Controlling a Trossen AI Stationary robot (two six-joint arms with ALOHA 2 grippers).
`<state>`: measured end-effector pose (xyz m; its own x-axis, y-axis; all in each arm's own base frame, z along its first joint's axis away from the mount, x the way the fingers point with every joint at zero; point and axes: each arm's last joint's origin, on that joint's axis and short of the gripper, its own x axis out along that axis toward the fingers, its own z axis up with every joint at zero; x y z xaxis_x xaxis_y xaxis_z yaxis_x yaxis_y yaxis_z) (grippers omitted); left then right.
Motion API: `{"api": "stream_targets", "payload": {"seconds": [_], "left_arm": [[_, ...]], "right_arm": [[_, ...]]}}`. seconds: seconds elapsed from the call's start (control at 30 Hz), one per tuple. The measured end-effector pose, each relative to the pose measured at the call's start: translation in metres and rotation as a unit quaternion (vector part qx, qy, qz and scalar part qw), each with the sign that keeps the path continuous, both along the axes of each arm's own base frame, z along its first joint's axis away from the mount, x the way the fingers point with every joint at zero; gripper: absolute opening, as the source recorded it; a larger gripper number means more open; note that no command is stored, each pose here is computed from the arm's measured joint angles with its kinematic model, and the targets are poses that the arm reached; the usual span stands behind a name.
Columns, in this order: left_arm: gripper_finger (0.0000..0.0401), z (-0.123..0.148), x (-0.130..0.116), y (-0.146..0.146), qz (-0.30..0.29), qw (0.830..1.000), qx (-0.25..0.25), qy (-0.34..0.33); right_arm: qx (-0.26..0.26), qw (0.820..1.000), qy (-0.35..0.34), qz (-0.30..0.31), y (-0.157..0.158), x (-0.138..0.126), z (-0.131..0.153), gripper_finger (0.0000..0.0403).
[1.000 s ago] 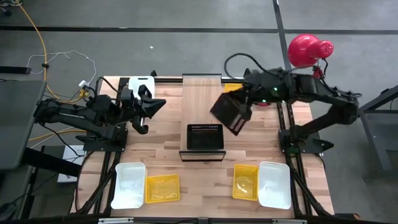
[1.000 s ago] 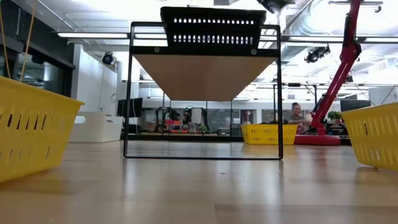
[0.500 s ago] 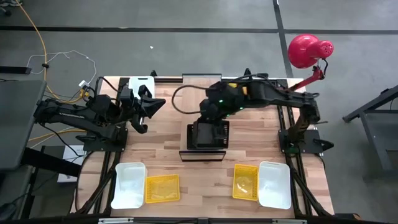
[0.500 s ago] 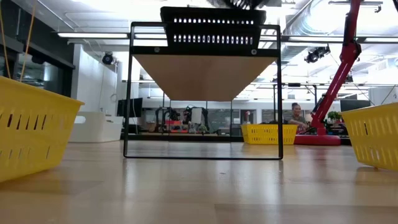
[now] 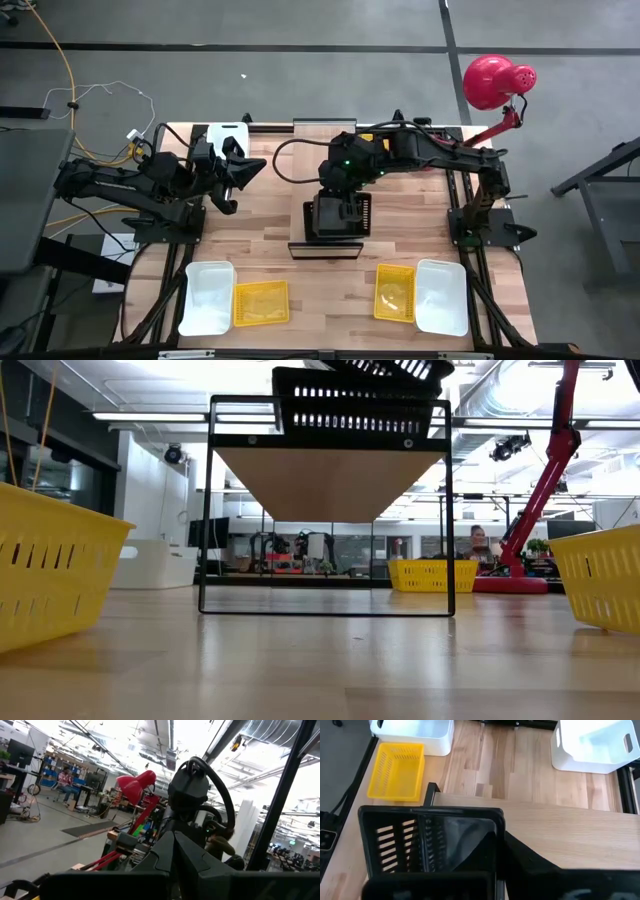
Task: Stack baskets on shelf by color
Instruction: Stack the black bin on top of the black bins on the shelf
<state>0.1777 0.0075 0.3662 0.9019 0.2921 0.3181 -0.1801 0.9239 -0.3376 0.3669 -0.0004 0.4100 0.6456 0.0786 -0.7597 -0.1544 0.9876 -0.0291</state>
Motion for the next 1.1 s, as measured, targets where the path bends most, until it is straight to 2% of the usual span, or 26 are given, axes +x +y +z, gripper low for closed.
{"api": "stream_targets", "payload": {"seconds": [0.13, 0.37, 0.47, 0.57, 0.7, 0.83, 0.93, 1.1], "left_arm": [[0.0, 0.0, 0.0, 0.0, 0.0, 1.0, 0.0, 0.0], [0.0, 0.0, 0.0, 0.0, 0.0, 1.0, 0.0, 0.0], [0.0, 0.0, 0.0, 0.0, 0.0, 1.0, 0.0, 0.0], [0.0, 0.0, 0.0, 0.0, 0.0, 1.0, 0.0, 0.002], [0.0, -0.001, 0.0, 0.0, 0.0, 1.0, 0.0, 0.006], [0.0, -0.001, 0.0, 0.0, 0.0, 1.0, 0.0, 0.008], [0.0, -0.001, 0.001, 0.0, 0.0, 1.0, 0.0, 0.009], [0.0, -0.001, 0.001, 0.0, 0.0, 1.0, 0.0, 0.009]], "right_arm": [[-0.004, 1.0, 0.0, 0.006, 0.0, 0.0, 0.0, 0.0042], [0.005, 1.0, 0.002, 0.014, 0.001, -0.002, 0.001, 0.0144], [0.005, 1.0, 0.005, 0.008, -0.001, -0.012, 0.008, 0.0175], [0.021, 0.999, 0.02, -0.018, -0.006, -0.026, 0.014, 0.0188], [0.029, 0.995, 0.075, -0.063, -0.008, -0.044, 0.014, 0.0185], [0.034, 0.989, 0.114, -0.09, -0.003, -0.067, 0.007, 0.0162], [0.035, 0.982, 0.139, -0.12, 0.002, -0.088, -0.013, 0.0128], [0.1, 0.973, 0.09, -0.19, 0.013, -0.121, -0.051, 0.0044]]}}
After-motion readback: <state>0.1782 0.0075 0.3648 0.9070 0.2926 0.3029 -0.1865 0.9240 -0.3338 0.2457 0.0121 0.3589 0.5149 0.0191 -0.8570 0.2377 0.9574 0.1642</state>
